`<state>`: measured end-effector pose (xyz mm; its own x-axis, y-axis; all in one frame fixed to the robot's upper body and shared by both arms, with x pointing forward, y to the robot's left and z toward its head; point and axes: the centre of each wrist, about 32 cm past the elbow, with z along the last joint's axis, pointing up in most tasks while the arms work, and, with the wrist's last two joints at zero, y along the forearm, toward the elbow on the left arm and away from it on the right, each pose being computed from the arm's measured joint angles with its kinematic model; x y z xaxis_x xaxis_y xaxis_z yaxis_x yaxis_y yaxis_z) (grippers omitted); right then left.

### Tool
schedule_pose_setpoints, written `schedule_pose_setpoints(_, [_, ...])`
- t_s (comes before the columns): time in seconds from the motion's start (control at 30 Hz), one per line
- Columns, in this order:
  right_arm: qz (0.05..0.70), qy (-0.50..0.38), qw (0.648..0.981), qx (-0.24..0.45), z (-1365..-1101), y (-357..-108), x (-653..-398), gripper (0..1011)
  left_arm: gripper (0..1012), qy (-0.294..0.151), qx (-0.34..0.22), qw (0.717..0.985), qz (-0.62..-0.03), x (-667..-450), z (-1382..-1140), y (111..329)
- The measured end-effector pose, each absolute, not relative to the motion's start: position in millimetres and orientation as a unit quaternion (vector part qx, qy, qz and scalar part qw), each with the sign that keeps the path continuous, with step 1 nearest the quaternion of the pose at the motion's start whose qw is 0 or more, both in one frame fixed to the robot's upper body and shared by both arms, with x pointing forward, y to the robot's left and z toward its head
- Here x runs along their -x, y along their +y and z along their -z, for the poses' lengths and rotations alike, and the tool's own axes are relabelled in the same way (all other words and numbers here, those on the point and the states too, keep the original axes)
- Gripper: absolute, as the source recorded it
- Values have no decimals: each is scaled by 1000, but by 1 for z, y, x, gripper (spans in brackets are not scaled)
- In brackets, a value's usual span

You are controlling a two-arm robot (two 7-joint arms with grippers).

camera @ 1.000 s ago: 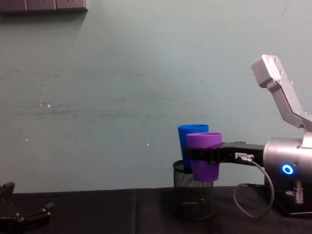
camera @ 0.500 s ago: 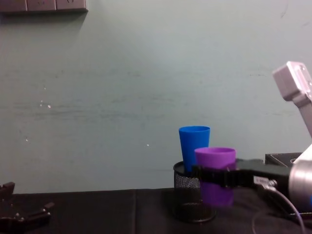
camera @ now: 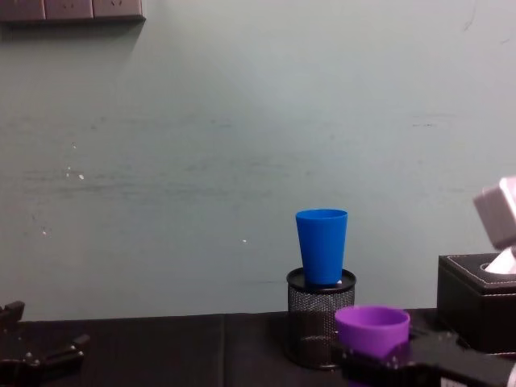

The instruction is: Pick up one cup with a gripper and tap it against the other cup.

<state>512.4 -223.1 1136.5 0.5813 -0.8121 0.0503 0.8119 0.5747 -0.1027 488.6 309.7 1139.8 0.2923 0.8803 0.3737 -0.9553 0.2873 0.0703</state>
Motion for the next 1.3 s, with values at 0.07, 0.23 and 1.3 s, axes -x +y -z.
schedule_pose_setpoints(0.07, [459, 3, 887, 59, -1132, -223, -512, 723, 1000, -132, -141, 791, -580, -489, -1140, 310])
schedule_pose_setpoints(0.23, [461, 9, 885, 64, -1119, -220, -509, 723, 1000, -132, -141, 791, -580, -489, -1140, 310])
schedule_pose_setpoints(1.3, [500, -29, 864, 41, -1171, -228, -495, 1000, 1000, -132, -141, 791, -580, -489, -1140, 310])
